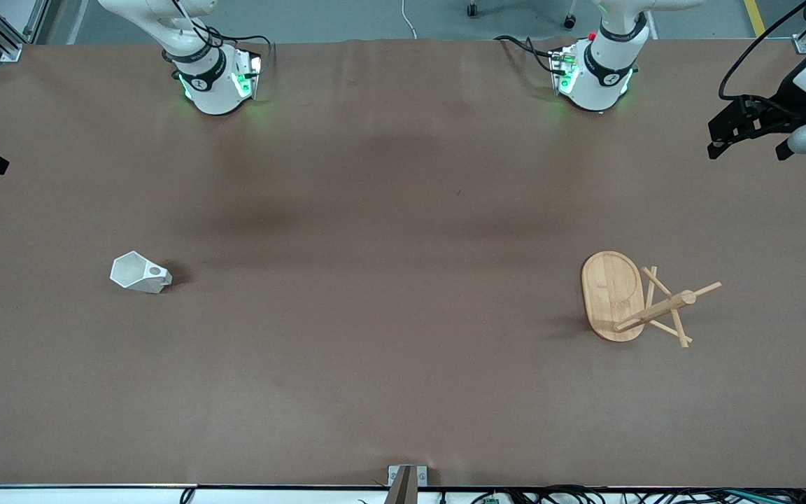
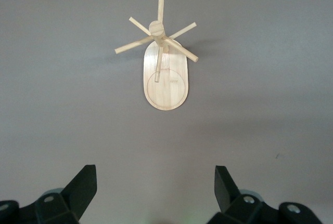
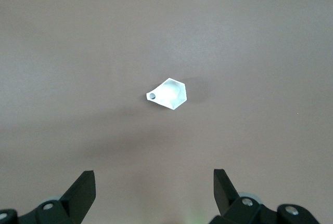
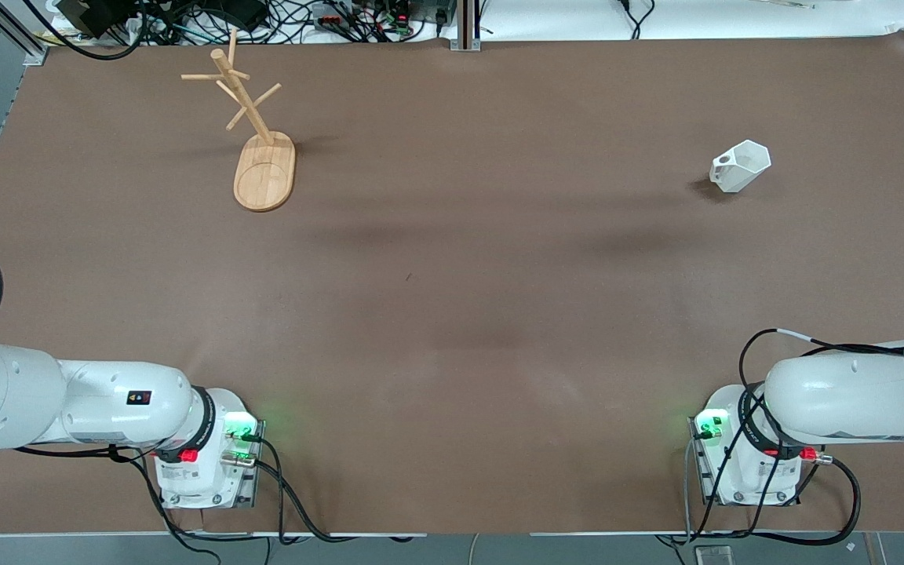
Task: Hang cup on rack
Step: 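Reach the right gripper down to the white faceted cup, then grasp the white cup by its rim with the right gripper, then lift the cup with the right gripper while the left gripper approaches, then grasp the cup body with the left gripper beside the right gripper, then open the right gripper and withdraw it while the left gripper holds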
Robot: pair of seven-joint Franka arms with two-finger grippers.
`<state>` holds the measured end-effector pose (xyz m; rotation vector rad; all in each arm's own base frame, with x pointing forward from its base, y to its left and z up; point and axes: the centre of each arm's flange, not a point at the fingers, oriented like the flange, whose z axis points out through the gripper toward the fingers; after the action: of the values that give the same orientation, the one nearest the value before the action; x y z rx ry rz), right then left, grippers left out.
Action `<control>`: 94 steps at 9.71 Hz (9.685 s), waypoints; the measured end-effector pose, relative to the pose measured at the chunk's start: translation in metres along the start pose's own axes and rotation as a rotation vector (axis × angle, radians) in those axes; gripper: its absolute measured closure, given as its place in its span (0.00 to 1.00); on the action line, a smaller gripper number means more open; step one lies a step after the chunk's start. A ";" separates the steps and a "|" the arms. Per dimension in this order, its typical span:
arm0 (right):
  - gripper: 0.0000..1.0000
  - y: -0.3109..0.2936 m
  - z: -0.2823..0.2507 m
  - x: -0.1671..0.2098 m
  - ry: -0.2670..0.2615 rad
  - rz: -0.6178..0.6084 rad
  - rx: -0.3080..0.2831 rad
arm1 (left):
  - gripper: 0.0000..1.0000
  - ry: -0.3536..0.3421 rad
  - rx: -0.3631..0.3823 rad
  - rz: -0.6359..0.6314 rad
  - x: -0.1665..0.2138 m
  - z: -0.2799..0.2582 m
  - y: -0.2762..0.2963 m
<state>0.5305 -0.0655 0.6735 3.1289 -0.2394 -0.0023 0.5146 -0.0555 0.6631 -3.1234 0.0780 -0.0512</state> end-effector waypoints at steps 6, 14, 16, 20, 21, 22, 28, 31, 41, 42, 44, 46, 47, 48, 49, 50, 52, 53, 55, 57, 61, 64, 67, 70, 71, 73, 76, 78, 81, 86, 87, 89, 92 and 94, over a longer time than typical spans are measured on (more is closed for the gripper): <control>0.00 0.000 0.000 0.000 0.000 0.000 0.000 | 0.00 -0.002 0.000 -0.003 0.001 0.001 -0.002; 0.00 0.015 0.138 0.029 -0.020 0.020 -0.020 | 0.00 -0.035 0.001 -0.002 -0.002 0.004 -0.001; 0.00 0.021 0.209 0.032 -0.010 0.020 -0.037 | 0.00 -0.040 0.002 -0.002 -0.002 0.005 -0.001; 0.00 0.057 0.328 0.027 -0.019 0.058 -0.043 | 0.00 -0.043 0.002 -0.001 -0.002 0.006 -0.001; 0.00 0.060 0.353 0.024 -0.020 0.060 -0.043 | 0.00 -0.044 0.002 -0.001 -0.001 0.006 -0.001; 0.00 0.059 0.377 0.020 -0.016 0.057 -0.044 | 0.00 -0.045 0.002 -0.001 -0.001 0.006 -0.001; 0.03 0.053 0.435 0.016 -0.034 0.043 -0.046 | 0.00 -0.044 0.001 -0.001 0.000 0.008 -0.001; 0.24 0.054 0.441 0.016 -0.031 0.044 -0.047 | 0.00 -0.035 0.000 0.001 0.005 0.006 0.000; 0.91 0.041 0.368 0.060 -0.159 -0.015 0.001 | 0.00 -0.021 -0.003 0.013 0.012 0.001 0.006; 0.91 0.027 0.326 0.075 -0.197 -0.004 0.066 | 0.00 -0.020 -0.003 0.012 0.012 0.001 0.006; 0.91 -0.012 0.262 0.089 -0.220 -0.025 0.156 | 0.00 -0.016 -0.003 0.012 0.012 -0.001 0.006; 0.91 -0.059 0.247 0.084 -0.273 -0.012 0.330 | 0.00 -0.010 -0.008 0.017 0.012 -0.004 0.007; 0.91 -0.080 0.245 0.081 -0.307 0.001 0.458 | 0.00 -0.007 -0.043 0.054 0.011 -0.007 0.017; 0.91 -0.101 0.244 0.079 -0.329 0.004 0.558 | 0.00 -0.007 -0.102 0.153 0.009 -0.008 0.039; 0.91 -0.129 0.246 0.075 -0.351 -0.009 0.630 | 0.00 -0.006 -0.145 0.285 0.004 -0.009 0.072; 0.91 -0.165 0.248 0.066 -0.379 -0.032 0.690 | 0.00 0.000 -0.173 0.405 -0.004 -0.009 0.115; 0.91 -0.228 0.263 0.047 -0.433 -0.041 0.807 | 0.00 0.069 -0.205 0.628 -0.030 -0.013 0.220; 0.91 -0.253 0.272 0.035 -0.466 -0.029 0.862 | 0.00 0.123 -0.222 0.731 -0.051 -0.012 0.277; 0.91 -0.286 0.284 0.017 -0.530 -0.001 0.955 | 0.00 0.184 -0.251 0.906 -0.083 0.004 0.345; 0.91 -0.297 0.296 0.005 -0.559 0.010 1.042 | 0.00 0.229 -0.276 1.063 -0.085 0.027 0.370; 0.91 -0.311 0.326 -0.022 -0.592 -0.023 1.152 | 0.00 0.261 -0.330 1.197 -0.064 0.067 0.388; 0.91 -0.324 0.328 -0.031 -0.594 -0.033 1.218 | 0.00 0.247 -0.369 1.214 -0.057 0.085 0.401; 0.91 -0.330 0.333 -0.041 -0.620 -0.020 1.275 | 0.00 0.235 -0.401 1.218 -0.058 0.099 0.421; 0.91 -0.332 0.336 -0.050 -0.672 -0.004 1.336 | 0.00 0.219 -0.358 1.231 -0.055 0.118 0.430; 0.91 -0.331 0.339 -0.051 -0.677 0.005 1.345 | 0.00 0.219 -0.343 1.207 -0.056 0.120 0.436; 0.91 -0.334 0.342 -0.055 -0.685 0.012 1.354 | 0.00 0.224 -0.339 1.171 -0.055 0.115 0.439; 0.91 -0.346 0.340 -0.062 -0.696 0.005 1.365 | 0.00 0.243 -0.284 1.194 -0.057 0.116 0.451; 0.91 -0.354 0.340 -0.067 -0.703 0.001 1.370 | 0.00 0.248 -0.264 1.202 -0.052 0.122 0.458; 0.91 -0.365 0.338 -0.073 -0.709 0.003 1.386 | 0.00 0.240 -0.235 1.215 -0.046 0.134 0.458; 0.91 -0.363 0.341 -0.072 -0.699 0.016 1.382 | 0.22 0.225 -0.234 1.218 -0.046 0.140 0.459; 0.91 -0.363 0.341 -0.072 -0.699 0.016 1.383 | 0.22 0.225 -0.234 1.219 -0.046 0.140 0.459; 0.91 -0.363 0.341 -0.072 -0.699 0.017 1.383 | 0.22 0.225 -0.234 1.218 -0.046 0.140 0.459; 0.63 -0.364 0.338 -0.072 -0.703 0.014 1.394 | 0.22 0.224 -0.232 1.211 -0.043 0.141 0.456; 0.32 -0.359 0.335 -0.068 -0.705 0.018 1.401 | 0.22 0.224 -0.231 1.203 -0.039 0.141 0.452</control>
<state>0.5169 0.2985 0.3369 4.2488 -0.3802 -1.6177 0.4581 -0.5031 0.5131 -2.6669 1.9612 -0.3712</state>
